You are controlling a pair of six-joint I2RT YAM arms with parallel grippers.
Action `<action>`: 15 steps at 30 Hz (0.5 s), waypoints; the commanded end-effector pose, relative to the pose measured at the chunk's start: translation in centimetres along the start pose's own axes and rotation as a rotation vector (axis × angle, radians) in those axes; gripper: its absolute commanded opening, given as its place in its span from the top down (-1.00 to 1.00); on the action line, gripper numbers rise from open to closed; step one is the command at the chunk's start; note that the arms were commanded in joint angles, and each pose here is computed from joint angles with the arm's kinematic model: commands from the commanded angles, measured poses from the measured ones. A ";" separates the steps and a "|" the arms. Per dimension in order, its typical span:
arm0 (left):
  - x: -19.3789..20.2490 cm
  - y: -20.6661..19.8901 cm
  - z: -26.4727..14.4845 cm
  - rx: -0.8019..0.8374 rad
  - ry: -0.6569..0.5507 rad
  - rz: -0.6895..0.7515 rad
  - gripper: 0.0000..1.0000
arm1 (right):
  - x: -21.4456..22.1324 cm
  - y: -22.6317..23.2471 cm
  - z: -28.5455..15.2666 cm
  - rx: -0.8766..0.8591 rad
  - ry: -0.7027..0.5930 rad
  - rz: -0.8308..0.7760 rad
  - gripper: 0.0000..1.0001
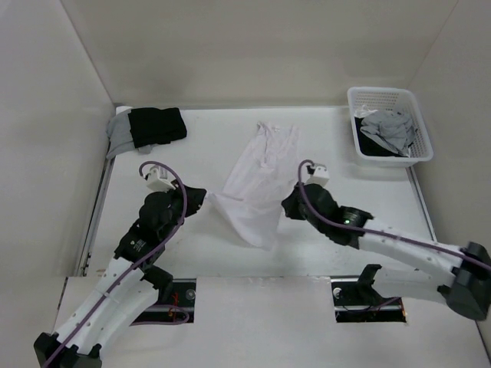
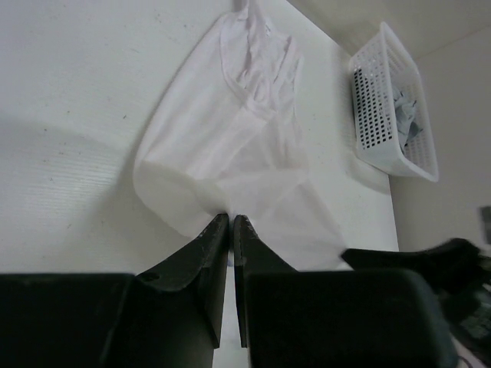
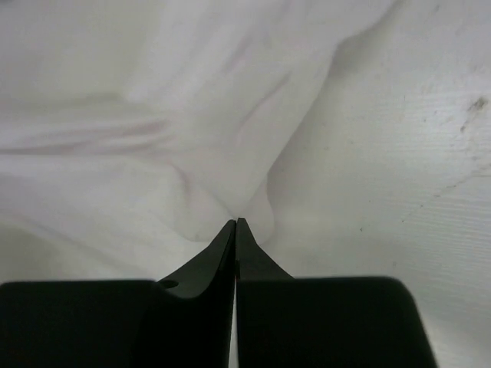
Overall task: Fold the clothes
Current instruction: Flatten the tank top out
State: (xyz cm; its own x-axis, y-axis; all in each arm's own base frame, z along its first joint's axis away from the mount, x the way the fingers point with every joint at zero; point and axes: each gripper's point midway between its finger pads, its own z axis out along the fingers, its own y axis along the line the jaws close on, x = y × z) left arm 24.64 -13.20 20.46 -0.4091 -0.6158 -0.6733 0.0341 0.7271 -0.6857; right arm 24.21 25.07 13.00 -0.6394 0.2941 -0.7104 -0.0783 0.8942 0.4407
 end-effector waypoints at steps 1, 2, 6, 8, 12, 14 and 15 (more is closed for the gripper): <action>-2.0 -1.6 0.0 0.037 -0.071 0.003 0.90 | -2.6 0.1 -5.3 -0.040 0.031 -0.113 0.86; -1.7 -1.3 0.0 0.030 -0.065 0.001 0.90 | -2.5 0.3 -5.5 -0.048 0.052 -0.128 0.83; 0.0 1.0 0.3 -0.018 -0.037 -0.009 0.90 | -2.0 0.1 -1.5 -0.017 0.074 -0.134 0.35; 0.4 2.1 0.4 -0.049 -0.031 -0.014 0.90 | -2.8 0.7 0.1 -0.042 0.032 -0.111 0.21; 0.8 4.2 0.5 -0.110 -0.024 -0.016 0.90 | -1.9 1.0 0.1 -0.074 0.039 -0.073 0.32; 0.7 4.4 0.5 -0.111 -0.029 -0.014 0.89 | 1.1 1.1 -1.2 -0.105 0.083 -0.094 0.50; 0.6 4.4 0.6 -0.110 -0.030 -0.012 0.89 | 3.0 1.4 -2.0 -0.129 0.118 -0.091 0.59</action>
State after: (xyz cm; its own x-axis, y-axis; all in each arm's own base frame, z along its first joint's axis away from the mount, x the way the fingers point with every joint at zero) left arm 24.74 -10.80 16.25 -0.4080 -0.6237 -0.6667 -0.0874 0.7536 -0.6515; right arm 23.88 24.02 11.43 -0.7082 0.1518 -0.6896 -0.1476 0.9232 0.3548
